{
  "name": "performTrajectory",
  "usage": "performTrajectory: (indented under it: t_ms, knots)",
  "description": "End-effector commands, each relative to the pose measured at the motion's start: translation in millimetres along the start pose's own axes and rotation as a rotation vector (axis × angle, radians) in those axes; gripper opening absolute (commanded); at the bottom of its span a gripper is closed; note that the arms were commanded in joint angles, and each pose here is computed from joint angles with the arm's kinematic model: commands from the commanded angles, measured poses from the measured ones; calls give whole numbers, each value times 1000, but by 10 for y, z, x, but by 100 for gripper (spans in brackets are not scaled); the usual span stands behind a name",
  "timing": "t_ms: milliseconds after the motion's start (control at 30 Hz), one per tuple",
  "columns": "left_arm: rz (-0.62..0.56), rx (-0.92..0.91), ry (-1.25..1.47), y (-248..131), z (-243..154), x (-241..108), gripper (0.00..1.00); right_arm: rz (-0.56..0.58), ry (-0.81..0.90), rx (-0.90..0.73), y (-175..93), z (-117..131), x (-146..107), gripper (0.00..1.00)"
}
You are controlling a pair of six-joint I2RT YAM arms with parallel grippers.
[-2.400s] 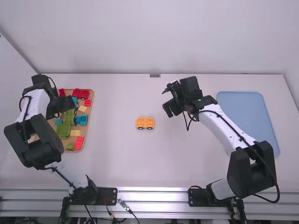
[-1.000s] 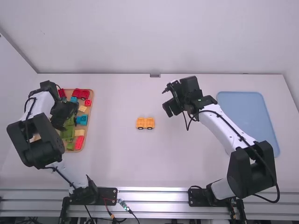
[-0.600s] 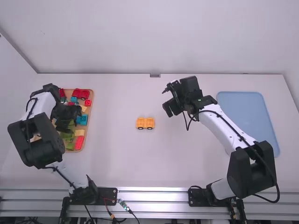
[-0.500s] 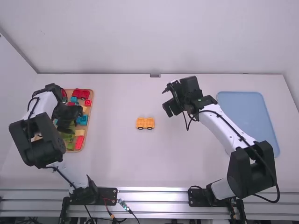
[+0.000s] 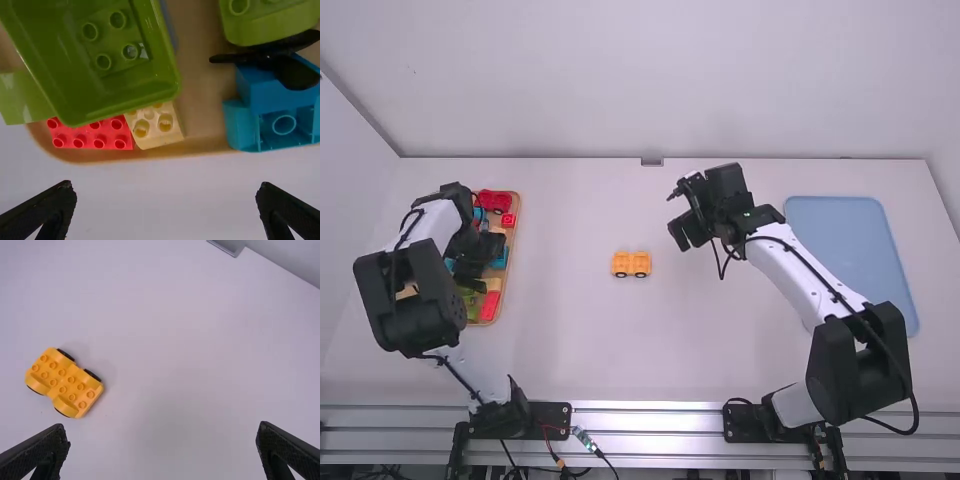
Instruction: Assemble lego blocks to make yellow taxi
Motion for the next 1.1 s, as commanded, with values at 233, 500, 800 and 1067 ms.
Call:
performTrajectory:
  t_ms: [233,500,800,1067]
  knots:
    - [-6,30,-49,81,220,76,85,-51,-9,0,-123,33,167,99]
    - [-37,46,-32,84,237,120,76,-48,-8,1,-123,34,160,99]
    - [-61,6,-9,273,210,128,78,-48,-8,1,-123,34,159,99]
    - [-65,-1,-17,311,217,136,80,-48,-8,1,-123,34,159,99]
Point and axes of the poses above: each hand's point on the last joint's axis, 136 mm out from that joint toward the fingers, its own y axis out along the fingers, its own z axis along the line the jaws close on, x = y × z, the point moved 3 cm from there along -y, back along the fingers, and after that the axes turned 12 degrees about y, right-handed, at the moved point
